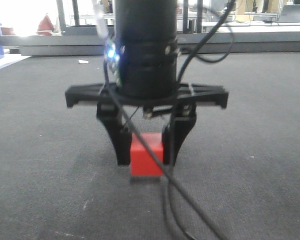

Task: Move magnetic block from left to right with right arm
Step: 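Close the right gripper on the red cube and lift it, then raise the held red cube with the right gripper toward the body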

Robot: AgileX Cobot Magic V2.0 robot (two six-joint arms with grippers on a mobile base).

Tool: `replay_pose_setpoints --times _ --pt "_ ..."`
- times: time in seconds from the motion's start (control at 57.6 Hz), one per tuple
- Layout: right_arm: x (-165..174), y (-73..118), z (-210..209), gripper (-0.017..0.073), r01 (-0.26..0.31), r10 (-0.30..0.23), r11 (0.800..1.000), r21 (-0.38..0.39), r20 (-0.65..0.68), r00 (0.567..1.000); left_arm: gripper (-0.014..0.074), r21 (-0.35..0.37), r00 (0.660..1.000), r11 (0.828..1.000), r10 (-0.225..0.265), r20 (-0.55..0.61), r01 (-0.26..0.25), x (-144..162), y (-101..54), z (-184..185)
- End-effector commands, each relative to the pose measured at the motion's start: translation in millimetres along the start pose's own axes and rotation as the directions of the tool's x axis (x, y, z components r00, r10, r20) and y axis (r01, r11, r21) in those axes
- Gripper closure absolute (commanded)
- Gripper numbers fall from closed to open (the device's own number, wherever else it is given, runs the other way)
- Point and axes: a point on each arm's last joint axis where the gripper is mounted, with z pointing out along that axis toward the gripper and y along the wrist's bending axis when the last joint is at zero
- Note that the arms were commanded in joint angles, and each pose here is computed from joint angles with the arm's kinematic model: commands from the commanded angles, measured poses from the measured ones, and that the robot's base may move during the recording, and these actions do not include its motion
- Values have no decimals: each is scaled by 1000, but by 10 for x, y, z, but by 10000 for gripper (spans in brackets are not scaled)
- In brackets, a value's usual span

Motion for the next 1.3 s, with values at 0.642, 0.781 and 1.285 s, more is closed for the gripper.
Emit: replay_pose_setpoints --times 0.642,0.781,1.285 --pt "198 -1687 -774 313 380 -275 919 -106 518 810 720 3 995 1000 -4 95 3 -64 2 -12" --pt "294 -2087 -844 313 310 -195 948 -72 637 746 720 3 995 1000 -4 95 3 -64 2 -12" --pt "957 -2764 -1232 313 93 -25 996 4 974 223 720 3 995 1000 -4 95 3 -64 2 -12"
